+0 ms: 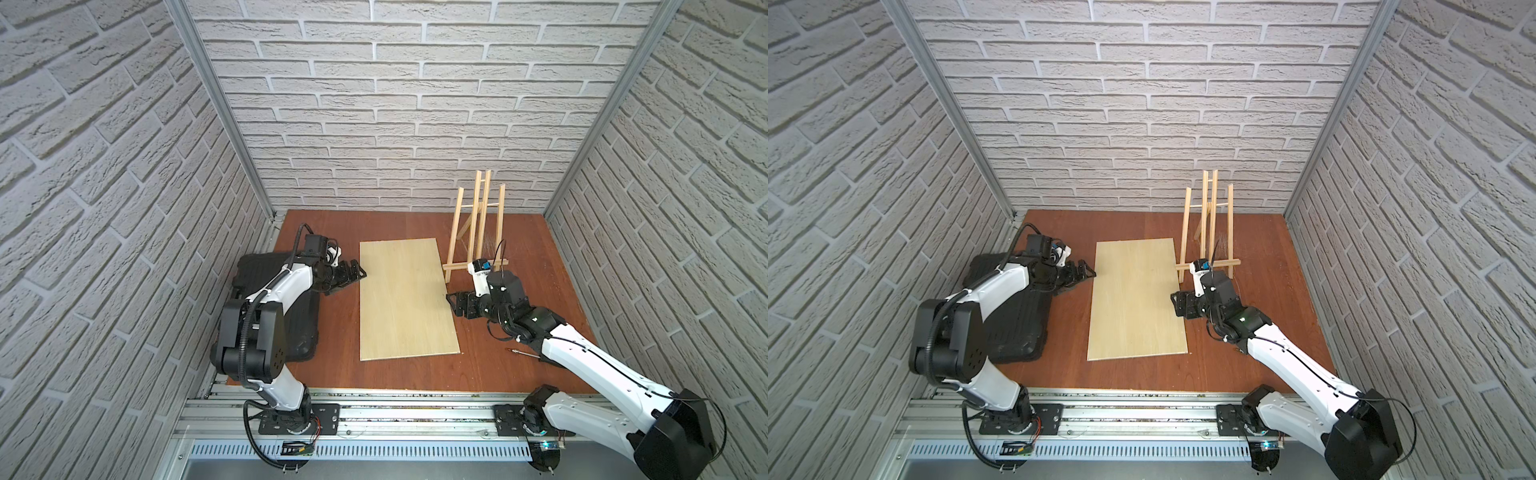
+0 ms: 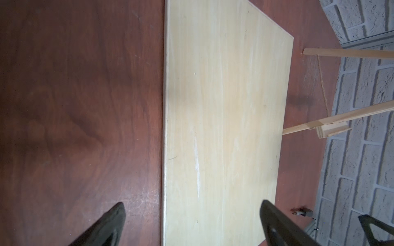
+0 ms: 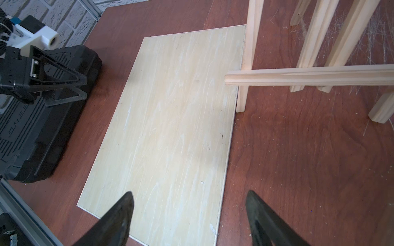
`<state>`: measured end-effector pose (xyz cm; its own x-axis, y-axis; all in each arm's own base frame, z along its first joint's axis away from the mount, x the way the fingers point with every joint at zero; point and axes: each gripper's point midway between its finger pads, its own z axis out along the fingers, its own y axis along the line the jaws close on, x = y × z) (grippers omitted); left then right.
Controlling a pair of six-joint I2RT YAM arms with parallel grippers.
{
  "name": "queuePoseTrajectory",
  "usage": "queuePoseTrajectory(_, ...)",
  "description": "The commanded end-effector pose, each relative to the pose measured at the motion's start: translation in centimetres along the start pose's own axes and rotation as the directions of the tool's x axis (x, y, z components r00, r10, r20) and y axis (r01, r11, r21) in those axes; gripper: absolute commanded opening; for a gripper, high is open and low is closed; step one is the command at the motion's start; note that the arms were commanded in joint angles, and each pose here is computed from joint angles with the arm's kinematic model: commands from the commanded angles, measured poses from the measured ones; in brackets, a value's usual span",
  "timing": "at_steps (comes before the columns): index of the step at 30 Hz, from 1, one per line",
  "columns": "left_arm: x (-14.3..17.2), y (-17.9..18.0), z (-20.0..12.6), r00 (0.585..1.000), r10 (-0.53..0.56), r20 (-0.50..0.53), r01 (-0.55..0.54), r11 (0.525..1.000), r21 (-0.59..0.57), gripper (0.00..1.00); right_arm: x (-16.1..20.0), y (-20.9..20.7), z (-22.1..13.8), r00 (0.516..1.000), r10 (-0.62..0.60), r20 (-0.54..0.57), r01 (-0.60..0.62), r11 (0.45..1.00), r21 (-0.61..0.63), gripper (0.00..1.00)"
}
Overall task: Disassemble the easel
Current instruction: Place the drawing board at the center of the board, then pick up the easel at the center of the board.
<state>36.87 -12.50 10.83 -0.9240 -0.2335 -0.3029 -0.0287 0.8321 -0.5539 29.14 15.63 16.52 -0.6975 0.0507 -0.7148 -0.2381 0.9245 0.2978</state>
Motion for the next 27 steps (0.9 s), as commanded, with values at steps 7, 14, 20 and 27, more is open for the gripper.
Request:
queuePoseTrajectory(7,-2.3,-3.8,-6.4,0.919,0.235,0.317,-0.212,0.971,-0.107,0.98,-1.7,-1.4,-1.1,0.994,0.001,0.107,-0.009,0.997,0.073,0.78)
queuePoseTrajectory(14,-1.5,-8.7,-10.3,0.814,0.279,0.509,-0.315,0.949,-0.018,0.98,-3.5,-2.5,-3.3,0.971,0.011,0.238,-0.035,0.994,0.099,0.71)
queuePoseTrajectory(20,-1.0,-10.3,-12.9,0.767,0.169,0.618,-0.288,0.953,0.097,0.98,-6.8,-2.7,-4.7,0.943,0.056,0.328,-0.085,0.994,0.074,0.63)
queuePoseTrajectory(27,-0.1,-9.9,-11.7,0.827,-0.011,0.562,-0.145,0.962,0.233,0.98,-11.6,-1.0,-3.4,0.969,0.073,0.235,-0.083,0.996,0.032,0.56)
